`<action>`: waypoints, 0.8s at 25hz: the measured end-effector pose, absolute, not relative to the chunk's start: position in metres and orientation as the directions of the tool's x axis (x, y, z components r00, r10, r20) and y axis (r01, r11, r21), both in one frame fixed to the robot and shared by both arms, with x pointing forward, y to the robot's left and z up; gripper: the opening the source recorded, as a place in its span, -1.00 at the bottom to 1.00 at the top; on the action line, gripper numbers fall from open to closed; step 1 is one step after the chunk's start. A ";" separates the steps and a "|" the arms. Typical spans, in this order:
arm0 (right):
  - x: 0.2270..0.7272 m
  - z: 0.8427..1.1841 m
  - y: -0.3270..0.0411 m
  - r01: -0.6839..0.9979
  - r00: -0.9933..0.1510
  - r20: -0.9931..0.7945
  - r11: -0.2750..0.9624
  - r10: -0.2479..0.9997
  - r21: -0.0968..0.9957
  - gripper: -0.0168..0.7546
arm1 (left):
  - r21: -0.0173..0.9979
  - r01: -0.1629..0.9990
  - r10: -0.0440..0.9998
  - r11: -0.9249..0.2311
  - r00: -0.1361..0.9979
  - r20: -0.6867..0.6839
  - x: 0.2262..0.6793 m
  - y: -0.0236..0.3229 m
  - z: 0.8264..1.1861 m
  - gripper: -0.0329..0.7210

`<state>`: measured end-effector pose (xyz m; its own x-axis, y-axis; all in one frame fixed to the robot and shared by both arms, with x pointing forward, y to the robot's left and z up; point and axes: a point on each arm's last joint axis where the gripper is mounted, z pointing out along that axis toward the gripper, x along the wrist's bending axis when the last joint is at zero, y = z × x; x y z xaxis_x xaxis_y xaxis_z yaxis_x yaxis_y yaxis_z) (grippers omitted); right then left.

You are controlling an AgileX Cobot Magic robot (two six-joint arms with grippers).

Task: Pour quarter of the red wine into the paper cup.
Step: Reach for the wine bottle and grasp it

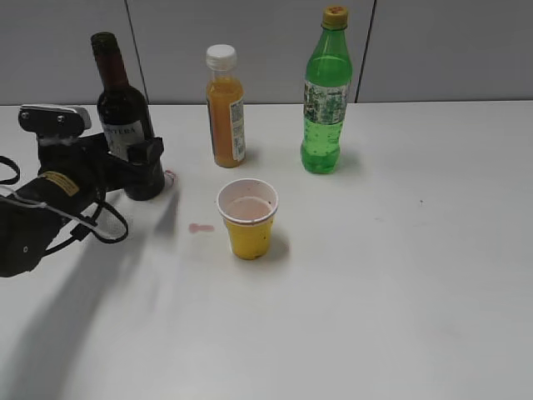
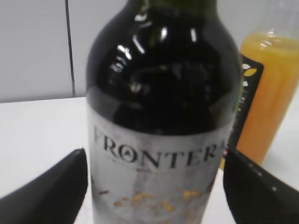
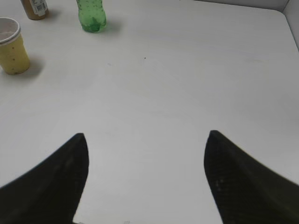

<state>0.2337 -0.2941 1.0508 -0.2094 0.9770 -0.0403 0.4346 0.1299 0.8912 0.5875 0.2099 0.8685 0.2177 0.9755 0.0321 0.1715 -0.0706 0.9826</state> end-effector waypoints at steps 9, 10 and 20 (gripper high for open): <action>0.234 1.051 -0.294 0.435 -0.209 -0.040 0.130 0.977 0.891 0.56 | 0.979 0.194 0.976 -0.070 0.215 0.028 0.613 0.203 0.855 0.92; 0.234 1.051 -0.294 0.435 -0.209 -0.040 0.130 0.977 0.891 0.56 | 0.978 0.198 0.978 -0.068 0.209 0.026 0.614 0.203 0.854 0.91; 0.234 1.051 -0.294 0.435 -0.209 -0.040 0.130 0.977 0.891 0.56 | 0.982 0.184 0.982 -0.051 0.188 0.016 0.621 0.203 0.856 0.65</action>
<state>0.2337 -0.2941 1.0508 -0.2094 0.9770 -0.0403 0.4346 0.1299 0.8912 0.6208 0.2031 0.8558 0.1885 0.9820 0.0158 0.1837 -0.0511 0.9816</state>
